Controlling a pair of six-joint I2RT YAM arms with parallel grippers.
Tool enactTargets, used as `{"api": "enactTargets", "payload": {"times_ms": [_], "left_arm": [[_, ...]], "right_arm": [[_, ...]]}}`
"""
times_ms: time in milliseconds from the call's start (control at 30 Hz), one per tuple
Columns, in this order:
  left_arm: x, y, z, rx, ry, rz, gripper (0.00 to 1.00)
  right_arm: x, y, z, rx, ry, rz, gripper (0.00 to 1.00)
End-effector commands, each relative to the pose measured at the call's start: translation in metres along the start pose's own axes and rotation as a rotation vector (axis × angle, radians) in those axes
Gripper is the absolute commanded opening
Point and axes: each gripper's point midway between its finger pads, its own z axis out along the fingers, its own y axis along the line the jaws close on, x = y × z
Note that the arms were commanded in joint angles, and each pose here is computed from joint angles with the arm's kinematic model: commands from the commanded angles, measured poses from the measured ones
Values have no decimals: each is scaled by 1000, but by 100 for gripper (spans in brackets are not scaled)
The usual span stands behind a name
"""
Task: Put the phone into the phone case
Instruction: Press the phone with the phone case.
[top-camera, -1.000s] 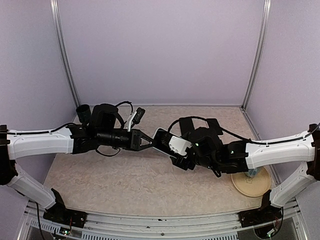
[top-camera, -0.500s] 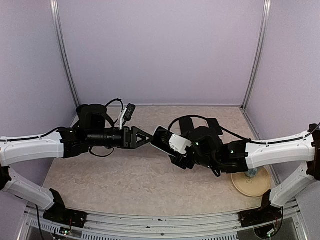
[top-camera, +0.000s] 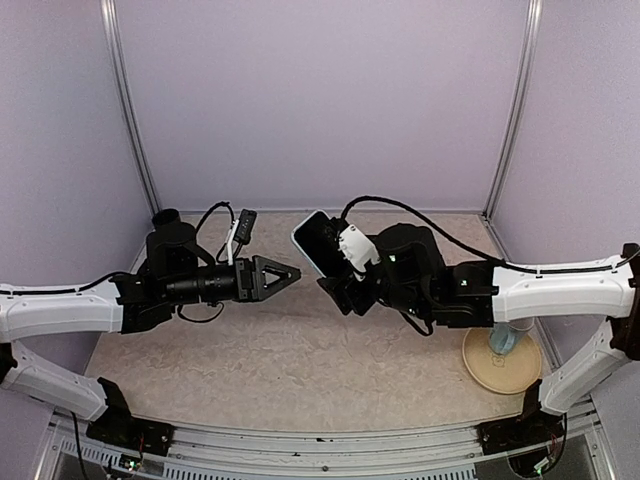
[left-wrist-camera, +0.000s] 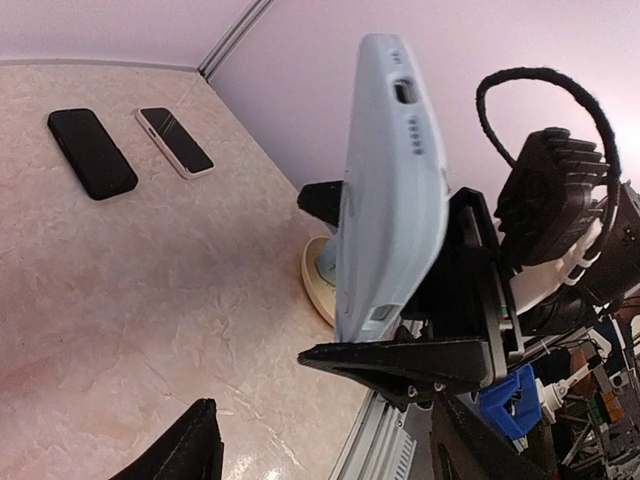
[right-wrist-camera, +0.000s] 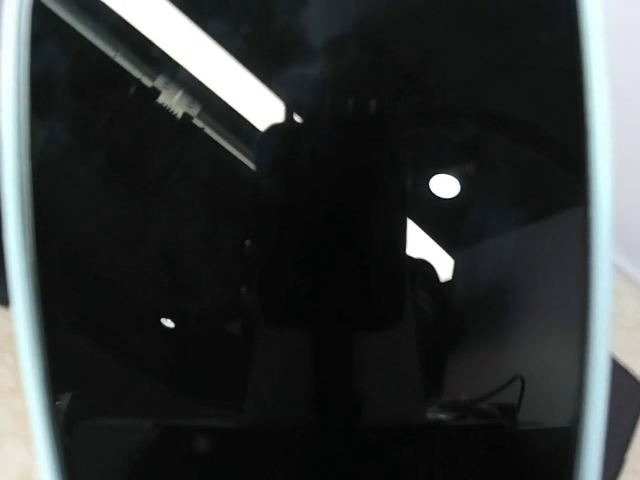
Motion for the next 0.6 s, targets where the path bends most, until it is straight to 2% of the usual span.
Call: {"api": "enactTargets", "payload": {"times_ms": [0, 267, 567], "left_arm": [[-22, -17, 3, 48, -80, 35, 70], [-32, -14, 17, 37, -115, 45, 70], [-25, 11, 24, -48, -116, 26, 68]], "right_arm": [[-18, 2, 11, 12, -31, 130, 27], [-8, 18, 28, 29, 7, 149, 28], [-10, 19, 27, 32, -3, 172, 26]]}}
